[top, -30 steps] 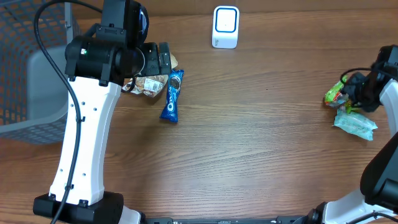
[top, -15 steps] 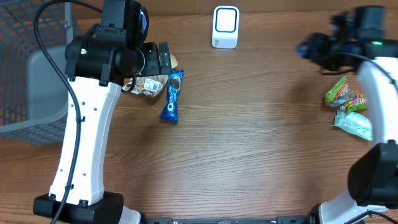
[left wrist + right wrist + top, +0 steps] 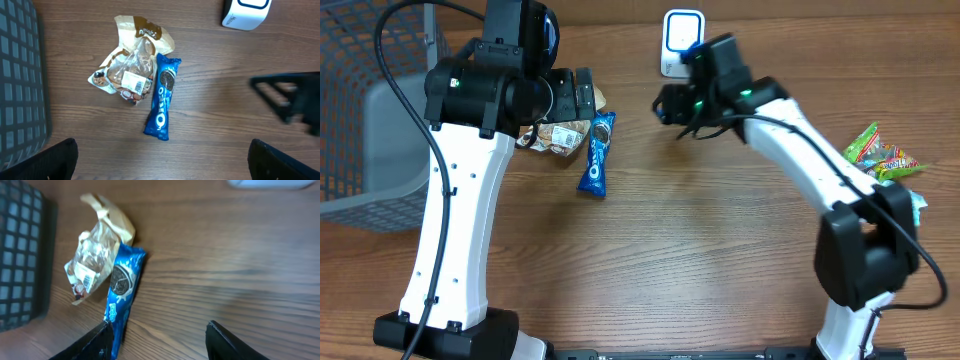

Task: Scan the item barcode
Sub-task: 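Move the right gripper back toward the blue Oreo pack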

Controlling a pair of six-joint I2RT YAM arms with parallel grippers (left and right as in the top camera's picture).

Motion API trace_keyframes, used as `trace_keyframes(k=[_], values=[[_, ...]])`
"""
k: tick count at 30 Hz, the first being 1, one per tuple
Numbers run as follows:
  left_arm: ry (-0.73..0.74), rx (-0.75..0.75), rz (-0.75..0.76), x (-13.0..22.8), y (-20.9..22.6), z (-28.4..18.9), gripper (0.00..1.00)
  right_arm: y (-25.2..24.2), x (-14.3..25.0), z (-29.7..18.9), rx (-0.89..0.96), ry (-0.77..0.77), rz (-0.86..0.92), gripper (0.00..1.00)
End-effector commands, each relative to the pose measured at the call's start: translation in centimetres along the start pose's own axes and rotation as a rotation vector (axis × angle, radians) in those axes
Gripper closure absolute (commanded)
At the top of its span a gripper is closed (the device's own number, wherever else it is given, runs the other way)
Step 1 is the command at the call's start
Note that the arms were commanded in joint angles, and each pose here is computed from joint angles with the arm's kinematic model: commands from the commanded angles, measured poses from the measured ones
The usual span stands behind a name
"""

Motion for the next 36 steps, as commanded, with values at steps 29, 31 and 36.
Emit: trace_keyframes(k=[29, 31, 36], values=[[0.124, -0.149, -0.209, 0.3, 6.6, 2.3, 0.03, 4.9, 4.3, 10.6, -0.048, 0.010, -0.033, 0.40], [0.154, -0.166, -0.220, 0.5, 7.3, 3.4, 0.06, 4.7, 4.6, 11.0, -0.047, 0.022, -0.027, 0.40], [0.200, -0.178, -0.201, 1.1, 7.8, 7.2, 0.11, 5.0, 5.2, 11.6, -0.048, 0.039, -0.032, 0.43]])
Point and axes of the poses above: each gripper's point midway between its finger pads, its own z axis out along the fingers, its own y axis along the line the jaws close on, x = y × z, the point moved 8 cm from there along -z, back along the fingers, and after that the axes turned 3 degrees about -z, right-handed, at the moved point
